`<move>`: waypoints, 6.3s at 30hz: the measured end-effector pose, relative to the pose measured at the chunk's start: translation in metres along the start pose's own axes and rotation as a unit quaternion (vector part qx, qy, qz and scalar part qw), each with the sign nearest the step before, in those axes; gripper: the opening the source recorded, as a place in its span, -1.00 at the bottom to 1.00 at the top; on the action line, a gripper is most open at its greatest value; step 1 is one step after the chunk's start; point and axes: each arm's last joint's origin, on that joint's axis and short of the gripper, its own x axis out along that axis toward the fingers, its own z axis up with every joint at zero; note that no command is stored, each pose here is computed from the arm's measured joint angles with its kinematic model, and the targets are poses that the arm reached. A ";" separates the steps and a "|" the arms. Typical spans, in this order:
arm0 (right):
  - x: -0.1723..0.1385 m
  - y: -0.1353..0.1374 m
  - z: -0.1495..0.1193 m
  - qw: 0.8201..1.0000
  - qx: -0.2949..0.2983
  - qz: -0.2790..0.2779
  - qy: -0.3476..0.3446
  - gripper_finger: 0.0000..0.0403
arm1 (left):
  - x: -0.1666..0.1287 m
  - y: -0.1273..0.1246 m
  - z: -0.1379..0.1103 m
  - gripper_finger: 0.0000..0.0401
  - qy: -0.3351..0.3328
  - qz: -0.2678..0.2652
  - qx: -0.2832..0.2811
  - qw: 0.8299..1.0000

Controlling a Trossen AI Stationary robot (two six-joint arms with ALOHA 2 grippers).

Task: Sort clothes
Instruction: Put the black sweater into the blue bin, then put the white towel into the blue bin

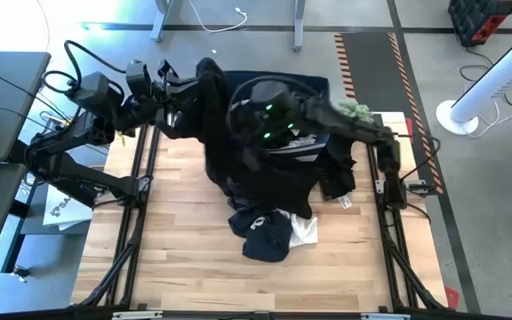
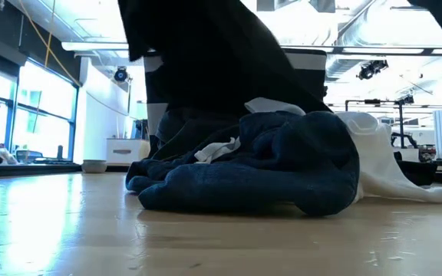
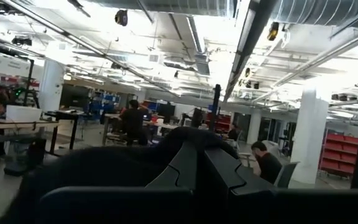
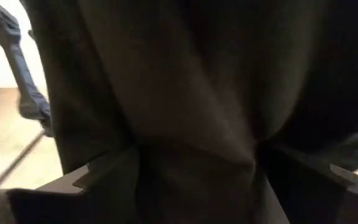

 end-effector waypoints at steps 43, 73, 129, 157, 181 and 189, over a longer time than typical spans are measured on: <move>-0.214 -0.078 0.072 0.906 0.048 -0.264 -0.328 -0.91 | -0.070 0.025 -0.017 -0.37 0.230 0.223 -0.033 0.947; -0.123 -0.136 -0.120 0.865 0.356 -0.301 0.185 -0.31 | -0.051 0.024 -0.045 -0.37 0.313 0.203 -0.037 0.927; -0.148 -0.034 -0.067 0.929 0.210 -0.298 0.066 -0.29 | -0.057 0.026 -0.051 -0.37 0.337 0.236 -0.076 0.908; -0.026 0.168 -0.247 0.874 0.336 -0.115 0.332 0.19 | -0.077 0.017 -0.070 -0.37 0.526 0.072 -0.075 0.844; 0.032 0.127 -0.332 0.839 -0.011 -0.093 0.535 -0.77 | -0.081 0.012 -0.071 -0.37 0.483 0.227 -0.175 0.828; -0.045 0.116 -0.256 0.884 -0.019 -0.068 0.462 -0.84 | -0.068 0.009 -0.064 -0.37 0.404 0.227 -0.215 0.860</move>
